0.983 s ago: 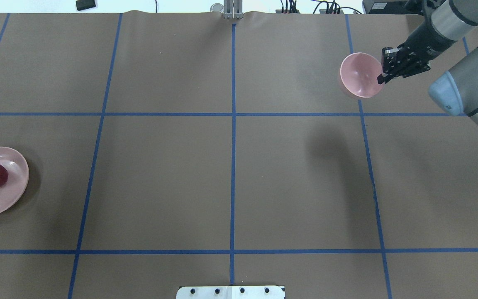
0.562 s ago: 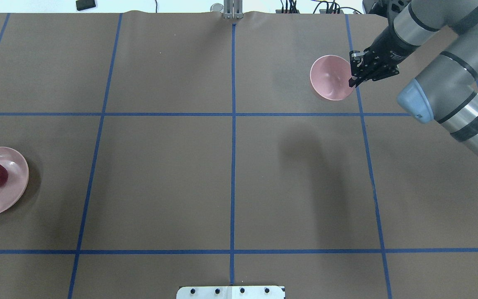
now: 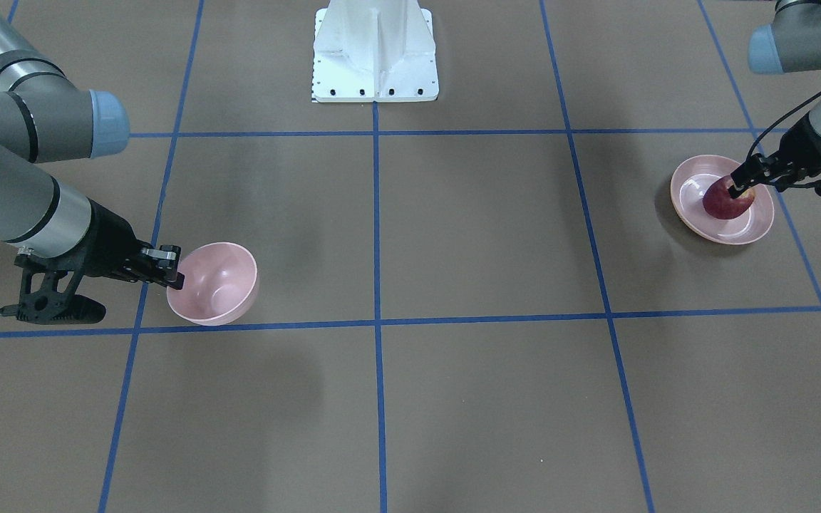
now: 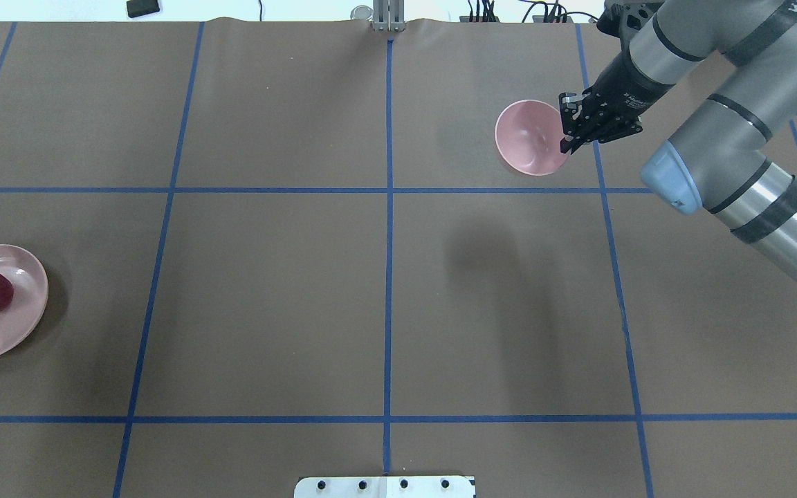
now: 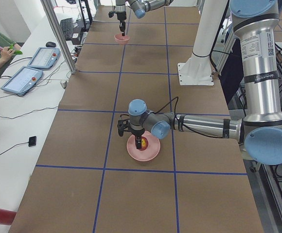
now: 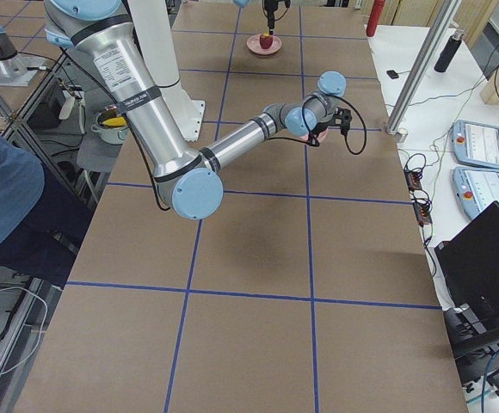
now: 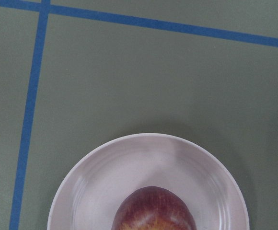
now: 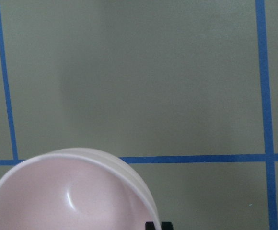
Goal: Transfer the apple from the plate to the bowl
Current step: 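Slide the pink bowl toward center with right gripper while left arm reaches apple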
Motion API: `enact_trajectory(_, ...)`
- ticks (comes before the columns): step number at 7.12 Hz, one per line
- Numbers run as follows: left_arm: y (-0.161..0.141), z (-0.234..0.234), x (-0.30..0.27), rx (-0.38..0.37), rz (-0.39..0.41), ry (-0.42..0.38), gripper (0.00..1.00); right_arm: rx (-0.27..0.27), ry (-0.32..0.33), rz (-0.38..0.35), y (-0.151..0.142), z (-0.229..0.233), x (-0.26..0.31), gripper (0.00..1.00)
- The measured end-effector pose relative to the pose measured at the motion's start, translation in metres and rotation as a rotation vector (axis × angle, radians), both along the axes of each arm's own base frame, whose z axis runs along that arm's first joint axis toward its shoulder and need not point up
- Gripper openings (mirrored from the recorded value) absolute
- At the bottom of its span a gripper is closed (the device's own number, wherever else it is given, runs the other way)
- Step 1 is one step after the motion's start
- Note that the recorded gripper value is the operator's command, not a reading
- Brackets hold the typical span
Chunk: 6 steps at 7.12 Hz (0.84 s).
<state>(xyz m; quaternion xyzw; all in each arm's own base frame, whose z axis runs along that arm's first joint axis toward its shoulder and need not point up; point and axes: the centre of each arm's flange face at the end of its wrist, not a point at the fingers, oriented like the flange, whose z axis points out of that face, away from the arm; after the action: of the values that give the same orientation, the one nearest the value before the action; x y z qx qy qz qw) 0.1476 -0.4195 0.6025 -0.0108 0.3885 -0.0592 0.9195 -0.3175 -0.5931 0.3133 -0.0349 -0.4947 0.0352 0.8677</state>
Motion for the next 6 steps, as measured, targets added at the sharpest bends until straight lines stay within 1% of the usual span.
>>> enact_trajectory(3, 0.004, 0.010, 0.017, -0.007, 0.037, -0.013, 0.99, -0.003, 0.001, 0.010, 0.008, -0.025, -0.029, 0.00)
enact_trajectory(6, 0.006, 0.030, 0.031, -0.004, 0.064, -0.012, 0.98, 0.000, -0.002, 0.007, 0.011, -0.033, -0.038, 0.00)
